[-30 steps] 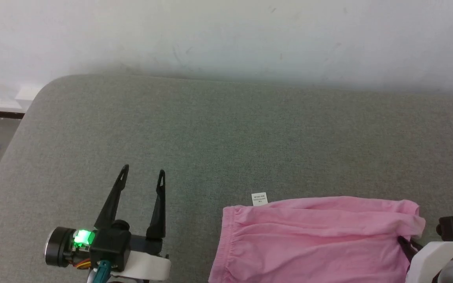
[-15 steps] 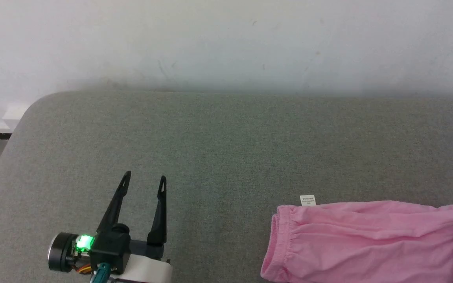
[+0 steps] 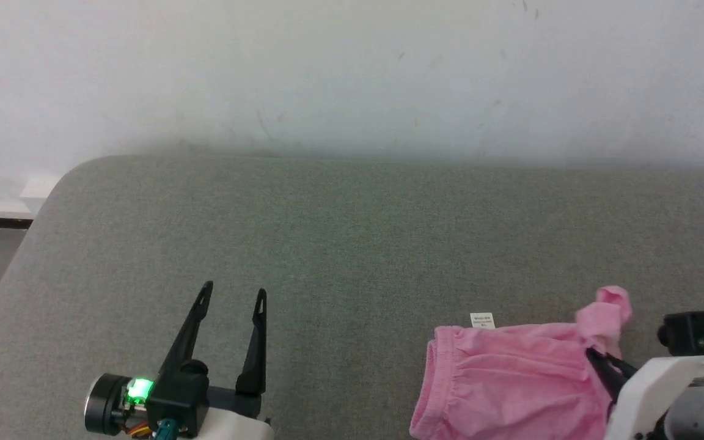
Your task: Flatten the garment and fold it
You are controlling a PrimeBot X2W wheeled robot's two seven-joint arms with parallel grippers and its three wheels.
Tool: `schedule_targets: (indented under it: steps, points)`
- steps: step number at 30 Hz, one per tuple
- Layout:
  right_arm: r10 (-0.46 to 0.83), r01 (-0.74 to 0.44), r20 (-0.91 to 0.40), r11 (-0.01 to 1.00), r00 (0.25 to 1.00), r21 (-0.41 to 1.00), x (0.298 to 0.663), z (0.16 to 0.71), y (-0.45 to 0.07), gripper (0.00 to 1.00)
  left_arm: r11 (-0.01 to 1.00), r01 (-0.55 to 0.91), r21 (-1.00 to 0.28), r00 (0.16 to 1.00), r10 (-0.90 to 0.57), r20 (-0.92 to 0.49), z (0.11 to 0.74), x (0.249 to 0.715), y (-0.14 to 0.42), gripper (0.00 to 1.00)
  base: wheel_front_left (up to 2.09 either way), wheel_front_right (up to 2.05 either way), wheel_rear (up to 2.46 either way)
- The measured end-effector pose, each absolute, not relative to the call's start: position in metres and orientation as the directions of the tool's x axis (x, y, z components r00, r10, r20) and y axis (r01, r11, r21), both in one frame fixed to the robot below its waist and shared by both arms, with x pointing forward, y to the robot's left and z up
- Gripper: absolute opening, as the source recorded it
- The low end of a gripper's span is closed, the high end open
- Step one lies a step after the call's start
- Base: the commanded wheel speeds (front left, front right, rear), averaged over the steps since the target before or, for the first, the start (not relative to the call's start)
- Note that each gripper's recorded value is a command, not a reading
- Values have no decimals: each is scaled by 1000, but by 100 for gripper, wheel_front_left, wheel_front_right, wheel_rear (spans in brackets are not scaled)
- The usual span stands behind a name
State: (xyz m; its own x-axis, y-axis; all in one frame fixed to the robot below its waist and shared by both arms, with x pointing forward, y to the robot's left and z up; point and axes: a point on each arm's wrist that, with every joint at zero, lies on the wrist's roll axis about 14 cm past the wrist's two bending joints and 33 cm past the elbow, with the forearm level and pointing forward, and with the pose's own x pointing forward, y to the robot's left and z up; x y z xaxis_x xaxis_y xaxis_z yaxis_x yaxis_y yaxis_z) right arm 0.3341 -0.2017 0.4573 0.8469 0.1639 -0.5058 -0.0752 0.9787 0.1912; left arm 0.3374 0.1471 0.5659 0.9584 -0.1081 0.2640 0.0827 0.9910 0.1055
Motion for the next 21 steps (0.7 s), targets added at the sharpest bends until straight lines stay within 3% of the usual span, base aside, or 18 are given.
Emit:
schedule_targets:
  steps: [9, 19, 20, 21]
  points:
    - [411, -258, -448, 895, 794, 365, 338, 475, -103, 0, 993, 56, 101, 963, -80, 259, 564, 332, 157, 100, 0, 0, 0]
    - [482, -324, -501, 870, 719, 372, 339, 438, -61, 0, 995, 21, 102, 970, -45, 238, 558, 327, 170, 100, 0, 0, 0]
    - [489, -332, -506, 867, 710, 373, 337, 434, -57, 6, 995, 18, 102, 971, -42, 235, 557, 327, 170, 100, 0, 0, 0]
    - [500, -344, -509, 862, 700, 373, 335, 431, -52, 100, 995, 16, 102, 972, -39, 233, 556, 327, 171, 100, 0, 0, 0]
